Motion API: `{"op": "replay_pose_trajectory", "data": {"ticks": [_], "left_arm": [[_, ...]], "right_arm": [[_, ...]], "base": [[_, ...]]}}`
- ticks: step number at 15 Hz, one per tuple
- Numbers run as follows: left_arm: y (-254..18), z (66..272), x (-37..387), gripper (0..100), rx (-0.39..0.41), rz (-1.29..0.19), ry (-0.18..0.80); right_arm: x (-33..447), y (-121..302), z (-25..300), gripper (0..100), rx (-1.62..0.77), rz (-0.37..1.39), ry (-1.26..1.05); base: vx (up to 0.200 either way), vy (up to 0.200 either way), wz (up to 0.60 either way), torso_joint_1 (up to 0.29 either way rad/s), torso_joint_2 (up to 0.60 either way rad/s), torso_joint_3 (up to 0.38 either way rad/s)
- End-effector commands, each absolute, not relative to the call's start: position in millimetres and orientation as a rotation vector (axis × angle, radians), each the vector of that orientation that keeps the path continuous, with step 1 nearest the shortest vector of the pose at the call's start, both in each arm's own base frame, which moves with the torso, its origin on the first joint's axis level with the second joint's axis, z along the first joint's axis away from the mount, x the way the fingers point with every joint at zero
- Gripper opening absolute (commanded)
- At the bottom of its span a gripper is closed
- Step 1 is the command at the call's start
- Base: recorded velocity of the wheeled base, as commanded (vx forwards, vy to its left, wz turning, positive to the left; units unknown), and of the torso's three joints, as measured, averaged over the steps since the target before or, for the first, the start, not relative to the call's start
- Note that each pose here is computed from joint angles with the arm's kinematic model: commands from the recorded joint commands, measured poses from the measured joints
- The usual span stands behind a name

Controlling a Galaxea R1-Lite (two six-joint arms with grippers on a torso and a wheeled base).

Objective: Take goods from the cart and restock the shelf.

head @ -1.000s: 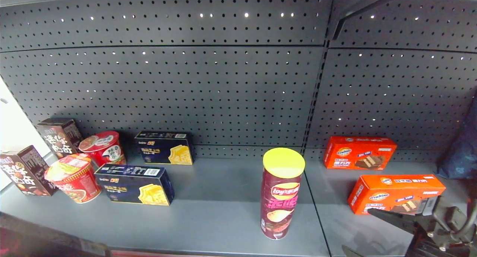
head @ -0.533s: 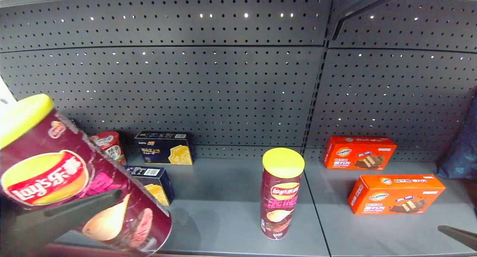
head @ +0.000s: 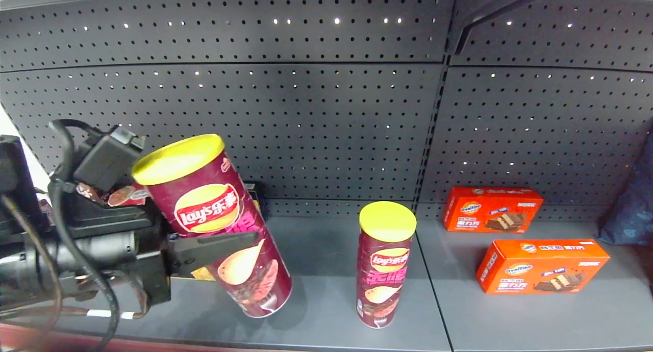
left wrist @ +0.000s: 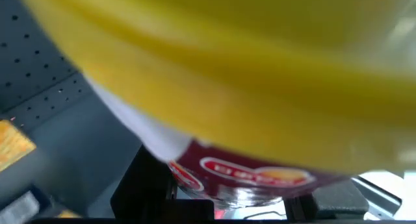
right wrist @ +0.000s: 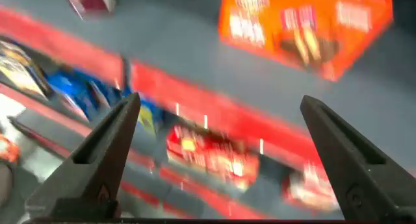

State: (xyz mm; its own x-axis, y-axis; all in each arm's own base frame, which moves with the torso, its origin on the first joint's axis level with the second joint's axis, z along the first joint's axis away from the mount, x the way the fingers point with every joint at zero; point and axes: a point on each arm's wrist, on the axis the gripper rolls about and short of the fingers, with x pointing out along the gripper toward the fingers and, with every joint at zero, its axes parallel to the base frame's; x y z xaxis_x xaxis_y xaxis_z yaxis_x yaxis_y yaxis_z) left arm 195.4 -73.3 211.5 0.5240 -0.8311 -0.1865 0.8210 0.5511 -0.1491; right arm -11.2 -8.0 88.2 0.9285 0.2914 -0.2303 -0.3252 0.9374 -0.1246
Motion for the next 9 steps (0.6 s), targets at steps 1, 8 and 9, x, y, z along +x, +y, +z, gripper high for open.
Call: {"op": "replay_pose_trajectory", "data": {"ticks": [1, 8, 9], "left_arm": [[-87.6, 192.1, 242.0, 0, -0.024, -1.002, 0.309], [-126.6, 169.6, 316.6, 0, 0.022, -1.049, 0.329], [-130.1, 167.5, 319.0, 0, 0.026, -1.052, 0.33]], "right_arm": [[-23.4, -12.1, 88.3, 100, -0.124, 0.265, 0.084], [-28.3, -11.8, 86.9, 100, -0.107, 0.182, 0.041], [-28.3, -11.8, 86.9, 100, -0.107, 0.182, 0.041]], "base": [[0.0, 0.0, 0.0, 0.0, 0.0, 0.0], [0.0, 0.0, 0.0, 0.0, 0.0, 0.0], [0.0, 0.0, 0.0, 0.0, 0.0, 0.0]]}}
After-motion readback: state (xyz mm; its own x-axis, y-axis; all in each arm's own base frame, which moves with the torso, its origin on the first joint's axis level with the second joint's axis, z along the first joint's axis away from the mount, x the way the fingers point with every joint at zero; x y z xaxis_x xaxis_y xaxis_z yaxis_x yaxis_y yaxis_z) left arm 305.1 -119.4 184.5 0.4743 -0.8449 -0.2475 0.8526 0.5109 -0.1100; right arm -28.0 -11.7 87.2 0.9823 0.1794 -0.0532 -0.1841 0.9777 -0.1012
